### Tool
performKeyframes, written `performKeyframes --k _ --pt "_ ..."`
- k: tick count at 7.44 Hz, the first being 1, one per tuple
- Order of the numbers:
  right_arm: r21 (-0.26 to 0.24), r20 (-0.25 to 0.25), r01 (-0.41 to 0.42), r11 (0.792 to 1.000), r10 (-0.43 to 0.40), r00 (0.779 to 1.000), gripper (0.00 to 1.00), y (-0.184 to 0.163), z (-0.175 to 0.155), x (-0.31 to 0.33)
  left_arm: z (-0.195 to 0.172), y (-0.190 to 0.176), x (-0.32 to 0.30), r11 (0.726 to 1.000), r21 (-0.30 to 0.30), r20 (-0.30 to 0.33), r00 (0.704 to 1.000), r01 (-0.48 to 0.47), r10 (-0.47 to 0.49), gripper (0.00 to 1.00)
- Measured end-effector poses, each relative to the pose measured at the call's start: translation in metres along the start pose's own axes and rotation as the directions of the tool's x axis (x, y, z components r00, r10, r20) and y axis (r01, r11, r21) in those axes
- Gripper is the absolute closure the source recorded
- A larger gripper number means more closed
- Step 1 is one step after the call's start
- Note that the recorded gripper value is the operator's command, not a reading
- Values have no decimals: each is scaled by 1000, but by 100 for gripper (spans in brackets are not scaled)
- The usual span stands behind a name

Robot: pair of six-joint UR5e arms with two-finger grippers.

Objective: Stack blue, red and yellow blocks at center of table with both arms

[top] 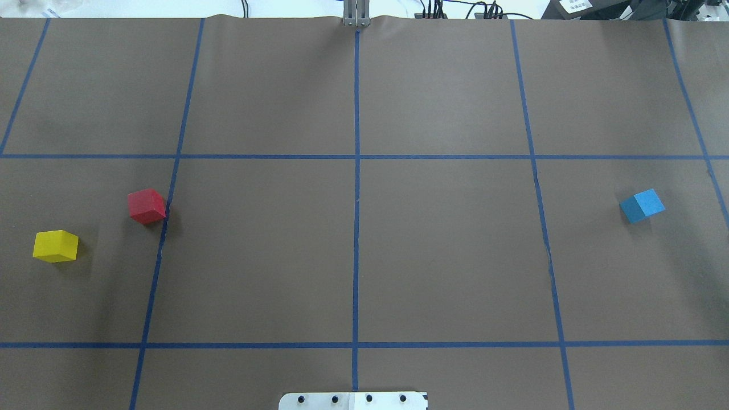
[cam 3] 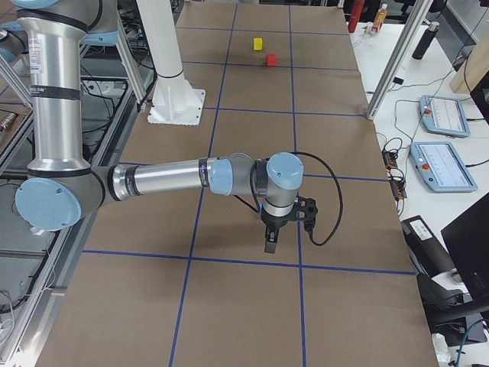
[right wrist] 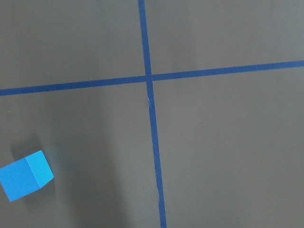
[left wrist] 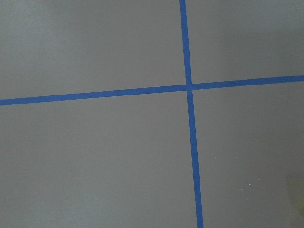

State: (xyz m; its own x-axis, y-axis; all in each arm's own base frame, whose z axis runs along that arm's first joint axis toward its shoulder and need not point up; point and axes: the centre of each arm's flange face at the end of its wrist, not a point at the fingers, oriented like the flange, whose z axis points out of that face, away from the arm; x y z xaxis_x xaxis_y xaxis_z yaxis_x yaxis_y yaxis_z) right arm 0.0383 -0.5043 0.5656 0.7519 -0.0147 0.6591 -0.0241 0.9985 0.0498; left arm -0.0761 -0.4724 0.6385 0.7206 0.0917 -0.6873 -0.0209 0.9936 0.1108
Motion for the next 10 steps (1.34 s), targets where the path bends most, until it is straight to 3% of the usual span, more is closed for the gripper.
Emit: performKeyframes --k 1,2,4,6,10 --pt "18 24 57 998 -58 998 0 -17 1 -26 -2 0 2 1000 4 -1 1000 -5 5 1" --pt "12 80 103 995 -103 991 0 -25 13 -48 -2 0 2 1000 7 -1 1000 -7 7 1" --pt "-14 176 209 978 -203 963 0 -22 51 -91 -1 -1 2 1000 6 -1 1000 -8 8 1" --pt "-33 186 269 962 -259 948 0 -7 85 -120 -3 -2 4 1000 11 0 1000 -16 16 1" --pt "-107 152 268 957 -251 956 0 16 145 -157 -2 -5 5 1000 8 3 1000 -20 20 1"
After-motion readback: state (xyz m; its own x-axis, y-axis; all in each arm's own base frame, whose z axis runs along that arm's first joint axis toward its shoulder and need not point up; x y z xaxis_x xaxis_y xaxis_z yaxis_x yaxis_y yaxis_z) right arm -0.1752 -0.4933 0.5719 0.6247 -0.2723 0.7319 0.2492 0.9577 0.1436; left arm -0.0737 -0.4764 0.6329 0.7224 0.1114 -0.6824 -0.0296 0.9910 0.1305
